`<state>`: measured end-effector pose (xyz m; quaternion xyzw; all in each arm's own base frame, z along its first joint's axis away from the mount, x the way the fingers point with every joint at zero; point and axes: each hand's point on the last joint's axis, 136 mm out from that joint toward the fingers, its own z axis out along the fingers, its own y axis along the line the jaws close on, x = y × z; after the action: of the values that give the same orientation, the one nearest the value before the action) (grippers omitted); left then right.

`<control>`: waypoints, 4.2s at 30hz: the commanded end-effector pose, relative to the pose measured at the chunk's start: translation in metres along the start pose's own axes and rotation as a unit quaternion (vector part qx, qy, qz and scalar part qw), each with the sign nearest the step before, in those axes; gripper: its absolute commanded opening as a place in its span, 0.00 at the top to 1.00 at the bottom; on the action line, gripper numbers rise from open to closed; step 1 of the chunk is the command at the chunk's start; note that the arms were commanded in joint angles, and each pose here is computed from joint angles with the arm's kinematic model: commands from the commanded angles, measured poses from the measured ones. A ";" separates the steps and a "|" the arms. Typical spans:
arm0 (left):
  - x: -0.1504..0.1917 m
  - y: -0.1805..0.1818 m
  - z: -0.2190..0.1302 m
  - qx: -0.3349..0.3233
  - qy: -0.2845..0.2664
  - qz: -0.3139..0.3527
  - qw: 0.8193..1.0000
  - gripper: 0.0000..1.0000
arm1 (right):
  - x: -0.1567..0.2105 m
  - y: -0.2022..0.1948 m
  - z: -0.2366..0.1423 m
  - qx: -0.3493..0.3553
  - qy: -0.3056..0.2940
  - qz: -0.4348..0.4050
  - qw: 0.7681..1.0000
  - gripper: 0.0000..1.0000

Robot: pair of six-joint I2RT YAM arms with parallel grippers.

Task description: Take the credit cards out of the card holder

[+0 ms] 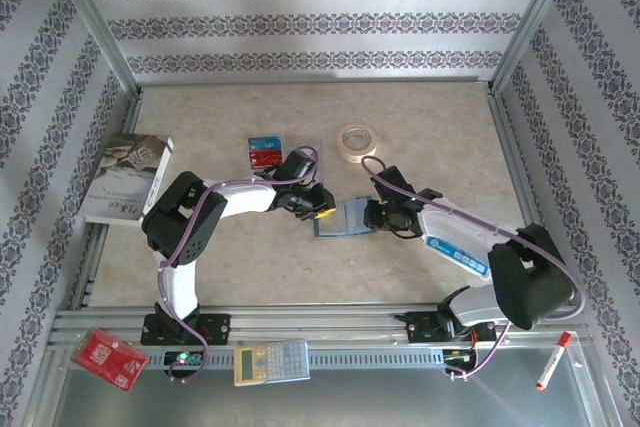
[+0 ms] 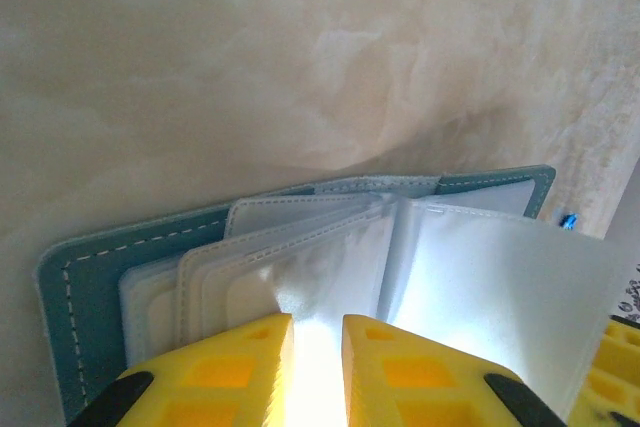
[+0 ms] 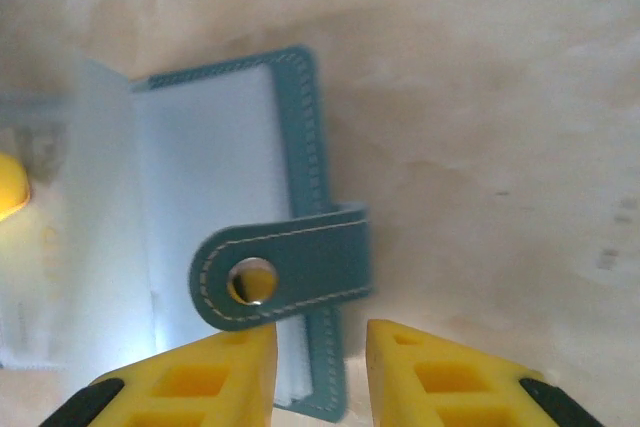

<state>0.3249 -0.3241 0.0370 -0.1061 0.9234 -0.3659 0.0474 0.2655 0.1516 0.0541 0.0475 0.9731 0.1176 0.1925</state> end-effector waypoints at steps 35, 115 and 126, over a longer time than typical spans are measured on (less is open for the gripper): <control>0.015 0.029 -0.003 -0.055 0.009 -0.008 0.998 0.91 | 0.005 0.062 0.045 -0.182 0.096 0.025 0.978 0.83; 0.024 0.003 -0.026 0.001 -0.007 0.008 1.000 0.91 | 0.016 0.077 0.021 -0.278 0.094 0.027 0.956 0.79; 0.027 0.047 -0.017 -0.084 -0.018 -0.009 0.996 0.95 | 0.025 0.065 0.037 -0.246 0.104 0.039 0.963 0.81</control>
<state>0.2939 -0.3035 0.0323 -0.1032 0.9360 -0.3323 0.0525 0.2626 0.2307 0.0393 0.0110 0.9193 0.3805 0.0997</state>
